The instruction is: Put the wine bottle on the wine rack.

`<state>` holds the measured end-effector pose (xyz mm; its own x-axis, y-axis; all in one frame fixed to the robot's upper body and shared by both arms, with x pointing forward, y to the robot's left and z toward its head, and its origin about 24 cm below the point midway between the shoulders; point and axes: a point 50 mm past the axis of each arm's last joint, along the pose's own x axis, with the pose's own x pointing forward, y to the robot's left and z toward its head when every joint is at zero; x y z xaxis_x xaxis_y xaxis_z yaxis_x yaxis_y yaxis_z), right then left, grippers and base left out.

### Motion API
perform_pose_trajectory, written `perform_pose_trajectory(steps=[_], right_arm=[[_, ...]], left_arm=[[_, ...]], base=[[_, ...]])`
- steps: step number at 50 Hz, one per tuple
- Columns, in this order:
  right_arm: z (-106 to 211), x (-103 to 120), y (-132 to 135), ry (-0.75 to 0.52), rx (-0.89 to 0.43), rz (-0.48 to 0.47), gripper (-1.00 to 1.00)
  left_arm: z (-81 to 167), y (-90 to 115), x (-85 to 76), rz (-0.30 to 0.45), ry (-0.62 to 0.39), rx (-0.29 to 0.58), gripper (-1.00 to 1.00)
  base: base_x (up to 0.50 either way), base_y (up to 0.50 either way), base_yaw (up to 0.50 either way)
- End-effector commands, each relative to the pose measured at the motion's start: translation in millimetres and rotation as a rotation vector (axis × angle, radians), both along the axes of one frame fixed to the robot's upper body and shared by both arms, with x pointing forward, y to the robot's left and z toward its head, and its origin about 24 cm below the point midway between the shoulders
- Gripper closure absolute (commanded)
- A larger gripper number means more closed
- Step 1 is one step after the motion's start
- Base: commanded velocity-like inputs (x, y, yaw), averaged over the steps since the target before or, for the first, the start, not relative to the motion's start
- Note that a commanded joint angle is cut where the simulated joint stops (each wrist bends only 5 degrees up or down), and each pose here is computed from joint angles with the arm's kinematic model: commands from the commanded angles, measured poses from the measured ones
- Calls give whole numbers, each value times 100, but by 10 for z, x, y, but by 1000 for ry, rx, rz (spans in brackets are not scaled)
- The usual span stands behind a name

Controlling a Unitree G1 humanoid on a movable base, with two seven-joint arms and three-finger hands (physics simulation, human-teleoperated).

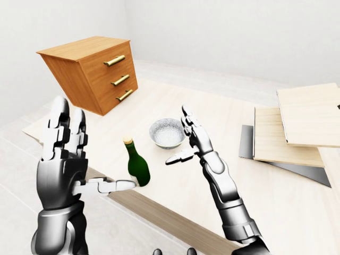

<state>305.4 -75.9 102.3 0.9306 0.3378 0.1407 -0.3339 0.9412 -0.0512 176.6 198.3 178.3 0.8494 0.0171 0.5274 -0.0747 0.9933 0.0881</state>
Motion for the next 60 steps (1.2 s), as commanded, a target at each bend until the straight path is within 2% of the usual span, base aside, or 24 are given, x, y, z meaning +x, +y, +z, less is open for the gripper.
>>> perform_pose_trajectory(steps=[1, 6, 30, 43, 60], right_arm=[[-49, 141, 157, 52, -9, 36, -100], [-64, 179, 238, 70, -17, 53, -100], [-147, 309, 407, 142, -57, 81, -100], [-140, 374, 552, 168, -82, 110, -100], [-236, 353, 681, 186, -109, 151, -100]], left_arm=[[143, 86, -84, 25, -74, 16, -100], [209, 145, -140, 43, -110, 18, -100], [186, 224, -155, 63, -100, 14, -100], [319, 245, -226, 75, -175, 17, -100], [221, 261, -144, 77, -123, -1, -100]], base=[[0, 0, 0], [0, 0, 0], [0, 0, 0], [0, 0, 0], [0, 0, 0]])
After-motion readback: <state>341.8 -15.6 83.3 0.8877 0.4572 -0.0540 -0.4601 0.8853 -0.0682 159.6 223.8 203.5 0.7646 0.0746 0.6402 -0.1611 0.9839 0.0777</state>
